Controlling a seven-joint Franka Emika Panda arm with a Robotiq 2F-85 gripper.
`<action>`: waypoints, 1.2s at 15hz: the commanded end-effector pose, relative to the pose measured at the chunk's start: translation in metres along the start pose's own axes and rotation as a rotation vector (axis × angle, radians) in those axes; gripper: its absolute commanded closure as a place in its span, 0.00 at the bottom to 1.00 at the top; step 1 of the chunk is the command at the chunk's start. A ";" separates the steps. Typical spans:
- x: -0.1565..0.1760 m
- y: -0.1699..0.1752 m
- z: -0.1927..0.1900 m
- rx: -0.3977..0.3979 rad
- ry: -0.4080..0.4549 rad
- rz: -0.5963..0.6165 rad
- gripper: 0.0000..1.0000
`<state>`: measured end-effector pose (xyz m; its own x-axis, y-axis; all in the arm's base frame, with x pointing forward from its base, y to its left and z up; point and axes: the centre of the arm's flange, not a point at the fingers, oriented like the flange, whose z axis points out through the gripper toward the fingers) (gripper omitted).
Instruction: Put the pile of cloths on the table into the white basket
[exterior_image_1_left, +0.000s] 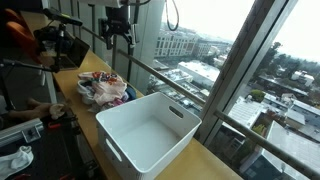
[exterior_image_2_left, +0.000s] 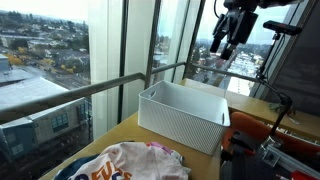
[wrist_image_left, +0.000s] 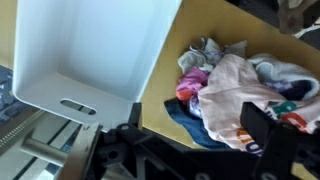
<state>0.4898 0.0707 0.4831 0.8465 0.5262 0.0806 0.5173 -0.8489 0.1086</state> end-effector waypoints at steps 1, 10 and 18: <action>0.051 -0.055 0.013 0.054 0.082 -0.069 0.00; 0.139 -0.184 0.121 0.031 0.143 -0.443 0.00; 0.174 -0.152 0.239 0.129 0.114 -0.543 0.00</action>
<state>0.5504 0.2802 0.2685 0.4744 0.8705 0.1312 0.8718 -0.4852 0.0672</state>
